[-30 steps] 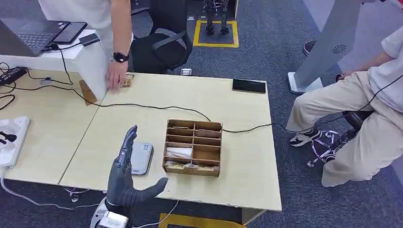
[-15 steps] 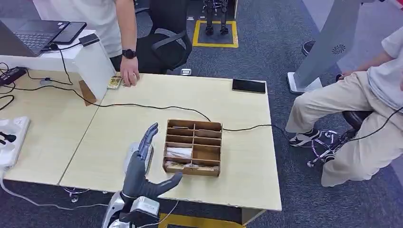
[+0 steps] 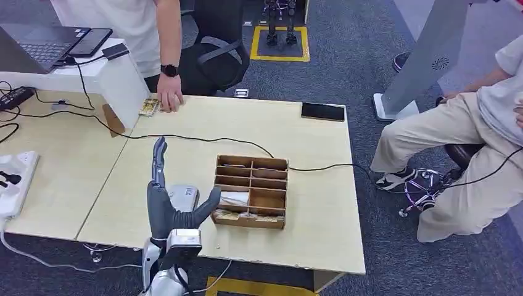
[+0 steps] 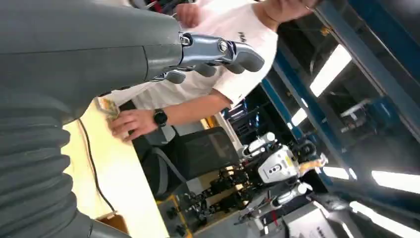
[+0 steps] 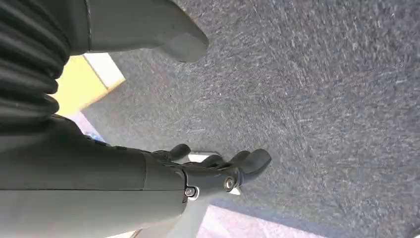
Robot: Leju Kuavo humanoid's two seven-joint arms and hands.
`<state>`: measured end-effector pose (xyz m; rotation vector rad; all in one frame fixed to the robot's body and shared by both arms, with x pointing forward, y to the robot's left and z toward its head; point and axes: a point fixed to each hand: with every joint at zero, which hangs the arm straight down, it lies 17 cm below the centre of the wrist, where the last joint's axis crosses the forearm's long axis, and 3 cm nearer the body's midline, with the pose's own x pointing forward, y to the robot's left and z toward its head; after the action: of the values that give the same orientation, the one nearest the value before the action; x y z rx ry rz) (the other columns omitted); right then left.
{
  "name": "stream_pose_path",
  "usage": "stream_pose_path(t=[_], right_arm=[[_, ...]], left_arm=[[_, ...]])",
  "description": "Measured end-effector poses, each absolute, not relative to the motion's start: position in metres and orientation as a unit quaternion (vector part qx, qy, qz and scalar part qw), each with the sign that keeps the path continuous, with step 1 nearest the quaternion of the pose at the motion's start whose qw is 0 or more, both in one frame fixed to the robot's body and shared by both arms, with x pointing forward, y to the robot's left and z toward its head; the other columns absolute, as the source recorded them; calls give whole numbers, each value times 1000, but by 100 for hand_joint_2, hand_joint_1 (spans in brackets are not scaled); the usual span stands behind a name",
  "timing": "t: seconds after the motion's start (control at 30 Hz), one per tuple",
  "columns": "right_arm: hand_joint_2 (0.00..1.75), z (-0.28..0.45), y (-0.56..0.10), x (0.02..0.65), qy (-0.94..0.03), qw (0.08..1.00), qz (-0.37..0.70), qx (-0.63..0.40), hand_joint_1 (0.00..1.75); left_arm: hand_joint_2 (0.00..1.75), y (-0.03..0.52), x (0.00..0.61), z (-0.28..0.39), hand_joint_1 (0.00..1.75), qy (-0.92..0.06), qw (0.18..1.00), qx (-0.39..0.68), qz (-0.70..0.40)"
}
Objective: Pass the card to the sensor for recognition and then transmit it.
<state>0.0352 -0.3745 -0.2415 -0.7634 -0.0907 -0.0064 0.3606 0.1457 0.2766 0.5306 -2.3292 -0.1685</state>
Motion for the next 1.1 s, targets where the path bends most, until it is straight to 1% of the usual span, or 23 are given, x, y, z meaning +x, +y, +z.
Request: stream_pose_path(t=[0.17,0.3,0.5,0.73,1.1], right_arm=[[175,-243,-377,37,-49,928,5,-370,0],[175,-245,-377,39,-52,930,9,-365,0],[175,-246,-381,42,-59,930,13,-364,0],[175,-247,-384,44,-61,929,18,-364,0],[175,-246,-388,46,-62,928,24,-366,0]], left_arm=[[175,141,363,258,0,-895,356,231,-135],[175,132,367,228,0,-870,358,246,-232],[175,131,375,182,0,-832,379,221,-338],[175,133,382,149,0,-794,398,202,-412],[175,135,386,122,0,-759,403,195,-472]])
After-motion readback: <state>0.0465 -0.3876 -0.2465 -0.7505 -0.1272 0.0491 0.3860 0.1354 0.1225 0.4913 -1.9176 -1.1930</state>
